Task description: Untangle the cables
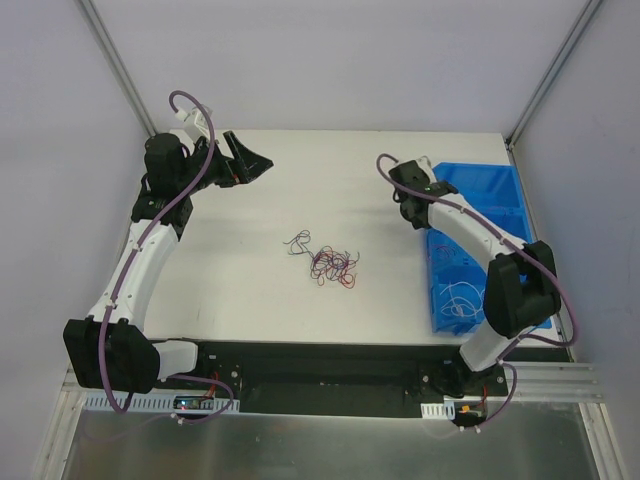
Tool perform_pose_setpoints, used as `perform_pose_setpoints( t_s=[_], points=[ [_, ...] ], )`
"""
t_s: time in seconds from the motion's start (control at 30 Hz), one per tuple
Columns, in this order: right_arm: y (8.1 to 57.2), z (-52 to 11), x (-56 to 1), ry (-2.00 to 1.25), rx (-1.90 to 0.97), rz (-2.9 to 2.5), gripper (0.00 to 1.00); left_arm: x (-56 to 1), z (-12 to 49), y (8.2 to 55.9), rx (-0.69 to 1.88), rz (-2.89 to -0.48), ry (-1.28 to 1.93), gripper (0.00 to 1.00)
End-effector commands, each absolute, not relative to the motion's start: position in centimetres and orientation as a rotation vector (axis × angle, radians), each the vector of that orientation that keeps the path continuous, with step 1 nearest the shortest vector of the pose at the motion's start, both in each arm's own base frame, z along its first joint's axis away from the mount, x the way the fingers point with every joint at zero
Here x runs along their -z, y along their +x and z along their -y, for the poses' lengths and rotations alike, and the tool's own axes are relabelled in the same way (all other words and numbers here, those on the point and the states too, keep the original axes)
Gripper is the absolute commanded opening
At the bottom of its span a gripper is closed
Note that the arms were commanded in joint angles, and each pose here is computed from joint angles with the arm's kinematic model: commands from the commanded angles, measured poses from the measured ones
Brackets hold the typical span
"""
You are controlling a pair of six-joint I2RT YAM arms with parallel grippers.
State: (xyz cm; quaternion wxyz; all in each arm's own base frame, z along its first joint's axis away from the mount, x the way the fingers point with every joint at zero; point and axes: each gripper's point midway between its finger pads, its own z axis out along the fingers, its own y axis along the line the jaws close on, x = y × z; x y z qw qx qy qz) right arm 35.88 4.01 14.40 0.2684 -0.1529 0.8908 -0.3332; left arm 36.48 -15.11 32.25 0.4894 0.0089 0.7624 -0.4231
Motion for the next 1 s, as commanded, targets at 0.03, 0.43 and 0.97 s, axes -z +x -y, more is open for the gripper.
perform_pose_setpoints(
  t_s=[0.03,0.43,0.97],
  points=[
    [34.0,1.4,-12.9,-0.017,0.923,-2.499,0.0,-34.7,15.2,36.4,1.052,-1.776,0.059,0.88],
    [32.9,1.8,-16.9,0.043,0.86,-2.461,0.59,-34.5,15.3,36.5,1.062,-1.776,0.062,0.88],
    [31.7,-6.0,-17.7,0.049,0.195,-2.385,0.74,-33.3,15.3,37.2,1.067,-1.806,0.045,0.87]
  ],
)
